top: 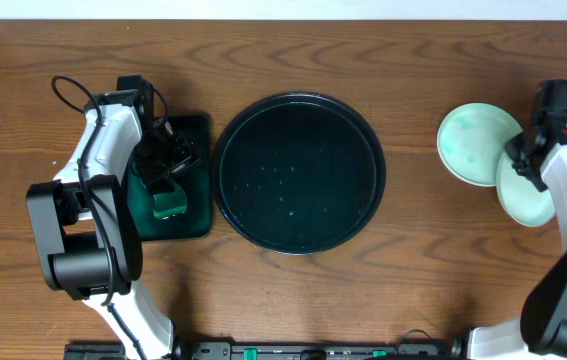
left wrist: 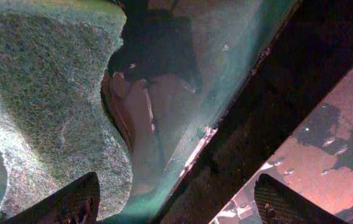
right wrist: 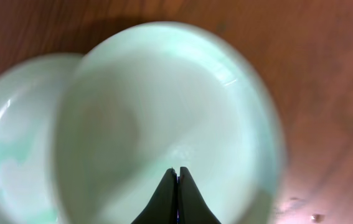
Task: Clean dirty plates on tray and stack at the side
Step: 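Lift the plate and carry it right over the plate stack, then lower the plate onto the stack and adjust it with the right gripper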
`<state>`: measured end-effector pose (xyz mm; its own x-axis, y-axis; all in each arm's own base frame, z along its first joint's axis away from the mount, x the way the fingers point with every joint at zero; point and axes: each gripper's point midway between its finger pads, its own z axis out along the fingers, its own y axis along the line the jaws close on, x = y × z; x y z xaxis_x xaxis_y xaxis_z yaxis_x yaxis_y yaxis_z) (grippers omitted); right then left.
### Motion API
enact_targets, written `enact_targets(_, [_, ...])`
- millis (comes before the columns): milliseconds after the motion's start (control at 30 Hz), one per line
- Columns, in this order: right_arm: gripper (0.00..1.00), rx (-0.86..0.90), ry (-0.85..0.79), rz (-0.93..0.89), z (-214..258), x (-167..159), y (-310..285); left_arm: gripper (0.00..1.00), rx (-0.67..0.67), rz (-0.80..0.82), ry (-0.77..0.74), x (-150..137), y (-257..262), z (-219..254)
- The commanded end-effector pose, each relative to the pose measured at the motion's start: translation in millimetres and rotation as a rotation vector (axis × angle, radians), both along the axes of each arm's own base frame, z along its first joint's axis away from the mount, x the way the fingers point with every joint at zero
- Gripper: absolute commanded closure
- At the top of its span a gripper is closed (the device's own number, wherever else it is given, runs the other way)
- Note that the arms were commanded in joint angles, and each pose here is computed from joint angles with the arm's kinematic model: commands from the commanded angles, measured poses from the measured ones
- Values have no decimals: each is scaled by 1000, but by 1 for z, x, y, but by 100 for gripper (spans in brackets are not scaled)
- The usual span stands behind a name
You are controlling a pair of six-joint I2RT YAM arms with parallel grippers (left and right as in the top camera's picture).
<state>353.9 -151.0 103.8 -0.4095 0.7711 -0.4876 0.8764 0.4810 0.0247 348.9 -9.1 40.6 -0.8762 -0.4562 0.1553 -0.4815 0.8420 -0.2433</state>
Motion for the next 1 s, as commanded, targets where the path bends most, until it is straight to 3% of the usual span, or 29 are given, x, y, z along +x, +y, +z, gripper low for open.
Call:
enact_targets(0, [99,53,23,111,-17,15,25,20,-12,2,0,-1,-2,2])
enact_targets(133, [97,27,16,221,-15,29,40,20,-12,2,-1,-1,-2,2])
enact_targets(167, [85,35,22,260,-16,31,48,20,-12,2,-1,-1,-2,2])
enact_targets(233, [83,43,31,271,-17,29,52,20,-12,2,0,-1,-2,2])
enact_targets(267, [87,45,38,272,-17,28,53,20,-12,2,0,-1,-2,2])
enact_targets(300, [99,46,49,269,-18,25,53,20,-12,1,0,-1,-2,2])
enact_targets(767, [99,34,192,52,-18,-33,8,20,-12,1,0,-1,-2,2])
enact_targets(967, [99,48,200,70,-28,-31,-3,20,-12,1,0,-1,-2,2])
